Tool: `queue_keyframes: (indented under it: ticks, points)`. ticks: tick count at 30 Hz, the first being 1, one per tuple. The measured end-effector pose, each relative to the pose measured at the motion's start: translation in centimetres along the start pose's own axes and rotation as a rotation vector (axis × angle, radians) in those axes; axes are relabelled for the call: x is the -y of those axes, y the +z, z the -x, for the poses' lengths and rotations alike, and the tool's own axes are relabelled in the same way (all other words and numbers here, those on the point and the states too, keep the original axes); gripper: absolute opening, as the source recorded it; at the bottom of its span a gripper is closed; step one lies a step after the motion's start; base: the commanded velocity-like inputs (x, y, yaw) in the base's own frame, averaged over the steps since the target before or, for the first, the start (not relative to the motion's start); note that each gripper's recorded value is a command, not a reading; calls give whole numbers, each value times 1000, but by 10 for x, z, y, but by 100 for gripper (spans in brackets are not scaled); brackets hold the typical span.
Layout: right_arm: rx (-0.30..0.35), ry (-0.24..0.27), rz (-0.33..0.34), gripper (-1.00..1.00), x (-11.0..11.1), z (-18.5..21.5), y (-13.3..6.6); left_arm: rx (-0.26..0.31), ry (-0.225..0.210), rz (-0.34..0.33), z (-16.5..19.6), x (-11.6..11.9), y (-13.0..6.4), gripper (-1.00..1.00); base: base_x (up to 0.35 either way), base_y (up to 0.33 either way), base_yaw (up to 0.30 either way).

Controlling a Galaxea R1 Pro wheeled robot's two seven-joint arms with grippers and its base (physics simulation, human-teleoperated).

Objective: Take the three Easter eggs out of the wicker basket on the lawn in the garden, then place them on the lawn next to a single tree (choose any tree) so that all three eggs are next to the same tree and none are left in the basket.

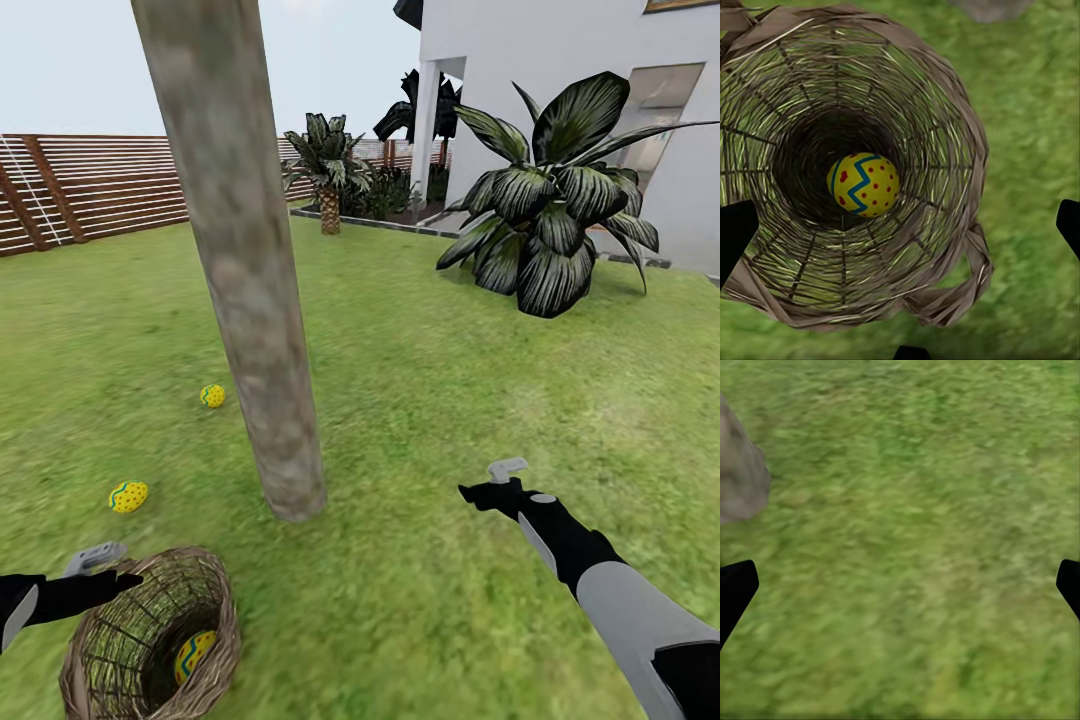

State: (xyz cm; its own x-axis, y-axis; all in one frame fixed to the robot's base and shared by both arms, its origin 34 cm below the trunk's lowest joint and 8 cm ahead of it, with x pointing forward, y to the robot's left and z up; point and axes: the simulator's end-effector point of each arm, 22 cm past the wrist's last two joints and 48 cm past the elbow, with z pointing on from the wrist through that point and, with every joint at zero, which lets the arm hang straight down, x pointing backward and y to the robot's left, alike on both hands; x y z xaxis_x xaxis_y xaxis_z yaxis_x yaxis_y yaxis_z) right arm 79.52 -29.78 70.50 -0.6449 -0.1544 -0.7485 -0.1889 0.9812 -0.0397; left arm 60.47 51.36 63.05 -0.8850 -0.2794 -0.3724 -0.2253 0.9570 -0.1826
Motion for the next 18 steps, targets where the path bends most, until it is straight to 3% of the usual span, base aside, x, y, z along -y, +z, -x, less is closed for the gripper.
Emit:
queue_keyframes:
  ticks: [18]
  points:
    - [0, 0, 0, 100, 0, 0, 0, 1, -1, -2, 0, 0, 0, 100, 0, 0, 0]
